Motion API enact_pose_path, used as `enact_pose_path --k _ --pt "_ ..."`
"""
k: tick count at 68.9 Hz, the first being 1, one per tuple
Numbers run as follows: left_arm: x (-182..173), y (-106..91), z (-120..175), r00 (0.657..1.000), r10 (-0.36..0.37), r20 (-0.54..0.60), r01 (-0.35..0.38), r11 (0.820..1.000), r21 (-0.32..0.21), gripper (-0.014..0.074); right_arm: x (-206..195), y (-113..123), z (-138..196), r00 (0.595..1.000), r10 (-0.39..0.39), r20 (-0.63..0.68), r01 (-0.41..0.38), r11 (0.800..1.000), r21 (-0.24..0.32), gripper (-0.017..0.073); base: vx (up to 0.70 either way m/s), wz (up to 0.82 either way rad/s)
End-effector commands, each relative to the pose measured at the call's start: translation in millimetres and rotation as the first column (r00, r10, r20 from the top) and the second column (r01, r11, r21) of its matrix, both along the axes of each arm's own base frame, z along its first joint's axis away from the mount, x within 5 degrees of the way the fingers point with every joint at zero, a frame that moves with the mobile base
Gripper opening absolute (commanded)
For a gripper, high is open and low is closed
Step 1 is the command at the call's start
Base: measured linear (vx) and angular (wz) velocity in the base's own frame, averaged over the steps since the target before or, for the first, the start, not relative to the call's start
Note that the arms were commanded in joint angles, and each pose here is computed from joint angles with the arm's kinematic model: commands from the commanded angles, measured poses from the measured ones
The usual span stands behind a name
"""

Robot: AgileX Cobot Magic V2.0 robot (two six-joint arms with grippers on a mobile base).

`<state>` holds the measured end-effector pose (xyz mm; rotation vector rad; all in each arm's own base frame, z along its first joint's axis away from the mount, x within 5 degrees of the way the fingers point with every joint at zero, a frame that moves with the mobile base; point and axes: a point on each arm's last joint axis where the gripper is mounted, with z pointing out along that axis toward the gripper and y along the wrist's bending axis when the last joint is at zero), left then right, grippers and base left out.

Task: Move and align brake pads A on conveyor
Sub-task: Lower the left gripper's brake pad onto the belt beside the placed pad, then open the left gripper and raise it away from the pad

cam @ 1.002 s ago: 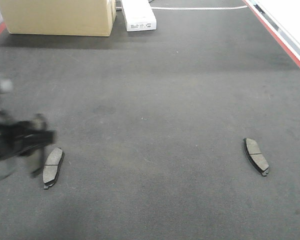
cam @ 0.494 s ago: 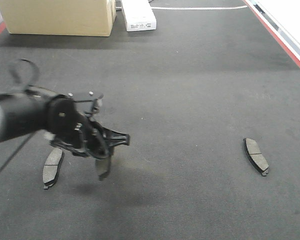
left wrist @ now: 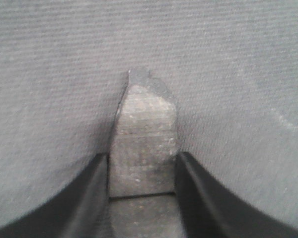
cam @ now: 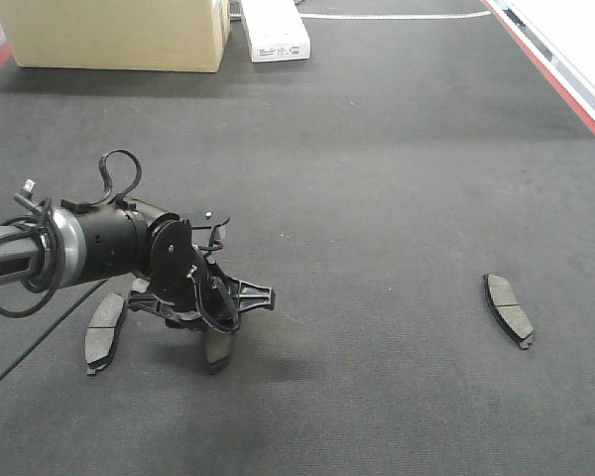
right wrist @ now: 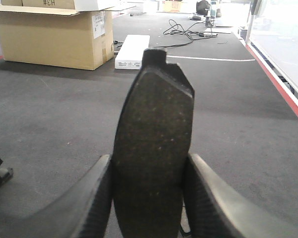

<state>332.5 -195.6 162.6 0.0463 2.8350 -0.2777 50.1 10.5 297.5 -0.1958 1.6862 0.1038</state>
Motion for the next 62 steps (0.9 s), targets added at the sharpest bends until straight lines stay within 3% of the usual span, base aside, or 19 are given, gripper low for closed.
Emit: enact_pose_path --k 1,10,24,43,62 --pt "4 -6.5 27 0.995 0.003 0.096 0.004 0.998 -0.065 0.0435 0 -1 18 0.993 -0.011 0.118 0.009 1.0 0.01 -0.0005 0.0 0.0" --pt "2 -4.5 39 0.992 -0.006 0.13 0.014 0.998 -0.066 0.0514 0 -1 18 0.993 -0.011 0.118 0.009 1.0 0.01 -0.0005 0.0 0.0" --pt "-11 6.1 87 0.972 -0.024 0.235 0.043 0.996 -0.074 0.0513 0 -1 18 0.993 -0.011 0.118 0.009 1.0 0.01 -0.0005 0.0 0.0" --pt "-59 45.8 150 0.91 -0.052 0.412 0.061 0.998 -0.009 0.0513 0 -1 18 0.993 -0.011 0.118 0.009 1.0 0.01 -0.0005 0.0 0.0" --pt "-130 95.8 162 0.843 -0.106 0.527 0.08 0.994 0.072 0.0513 0 -1 18 0.993 -0.011 0.118 0.009 1.0 0.01 -0.0005 0.0 0.0"
